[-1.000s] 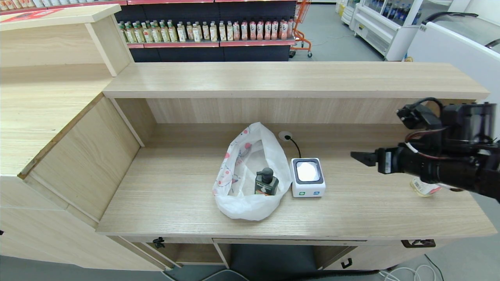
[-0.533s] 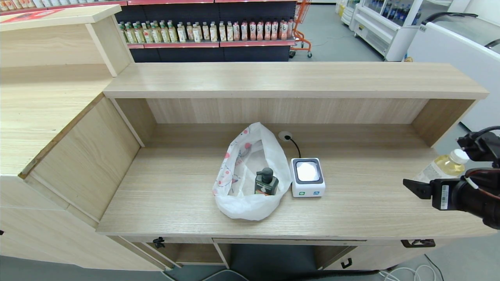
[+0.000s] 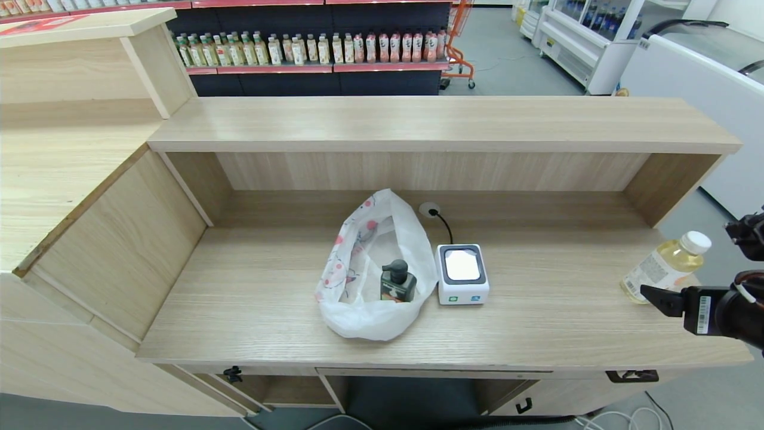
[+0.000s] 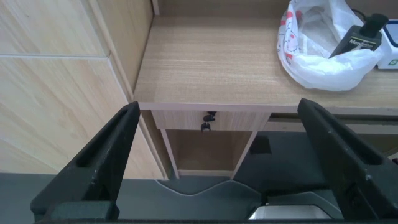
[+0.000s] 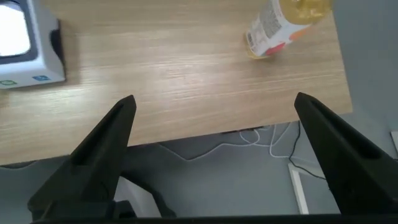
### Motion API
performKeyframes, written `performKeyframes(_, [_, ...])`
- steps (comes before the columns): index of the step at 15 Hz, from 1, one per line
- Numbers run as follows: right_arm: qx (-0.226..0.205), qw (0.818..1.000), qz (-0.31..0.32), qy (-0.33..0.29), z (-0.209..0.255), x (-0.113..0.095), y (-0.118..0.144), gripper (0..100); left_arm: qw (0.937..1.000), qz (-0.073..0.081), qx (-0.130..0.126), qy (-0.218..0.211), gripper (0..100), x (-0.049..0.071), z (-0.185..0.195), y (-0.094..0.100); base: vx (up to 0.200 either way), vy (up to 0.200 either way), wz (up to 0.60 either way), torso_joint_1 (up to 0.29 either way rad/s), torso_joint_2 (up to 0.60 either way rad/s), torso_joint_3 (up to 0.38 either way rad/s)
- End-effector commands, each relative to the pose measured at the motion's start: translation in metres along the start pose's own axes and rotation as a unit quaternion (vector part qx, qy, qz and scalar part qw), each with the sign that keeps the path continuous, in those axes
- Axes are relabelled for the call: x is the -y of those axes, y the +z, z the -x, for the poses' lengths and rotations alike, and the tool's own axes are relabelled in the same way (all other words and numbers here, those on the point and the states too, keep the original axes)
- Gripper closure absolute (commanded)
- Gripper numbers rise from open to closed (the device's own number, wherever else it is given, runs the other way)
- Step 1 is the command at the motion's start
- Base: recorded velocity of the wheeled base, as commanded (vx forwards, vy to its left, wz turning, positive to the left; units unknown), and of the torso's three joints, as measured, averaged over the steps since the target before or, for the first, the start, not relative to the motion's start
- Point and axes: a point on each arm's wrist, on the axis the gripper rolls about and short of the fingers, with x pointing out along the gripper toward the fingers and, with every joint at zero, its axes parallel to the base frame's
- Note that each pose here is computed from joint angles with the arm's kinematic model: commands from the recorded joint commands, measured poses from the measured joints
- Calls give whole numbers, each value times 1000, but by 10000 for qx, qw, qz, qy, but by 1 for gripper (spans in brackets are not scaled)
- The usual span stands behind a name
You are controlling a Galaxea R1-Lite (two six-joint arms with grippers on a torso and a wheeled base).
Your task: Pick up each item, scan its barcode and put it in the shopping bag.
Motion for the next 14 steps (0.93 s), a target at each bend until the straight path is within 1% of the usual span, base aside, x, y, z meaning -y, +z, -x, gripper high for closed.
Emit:
performKeyframes(1, [-63,10000,18,4,5,1,-9,0,10000,-9,0,1,0,0,0,0,0,-200,0,7,-2,12])
performKeyframes(9, [-130,9999,34,14,8,1,-15,0,10000,-17,0,17,0,0,0,0,0,-200,0,1,2,4])
performKeyframes(12, [-377,9992,91,21,20,4,-20,0,10000,-17,0,17,0,0,0,0,0,-200,0,2,-1,1])
performKeyframes(14, [-436,9990,108,29,25,5,-24,0,10000,-17,0,9,0,0,0,0,0,-200,0,0,5,10])
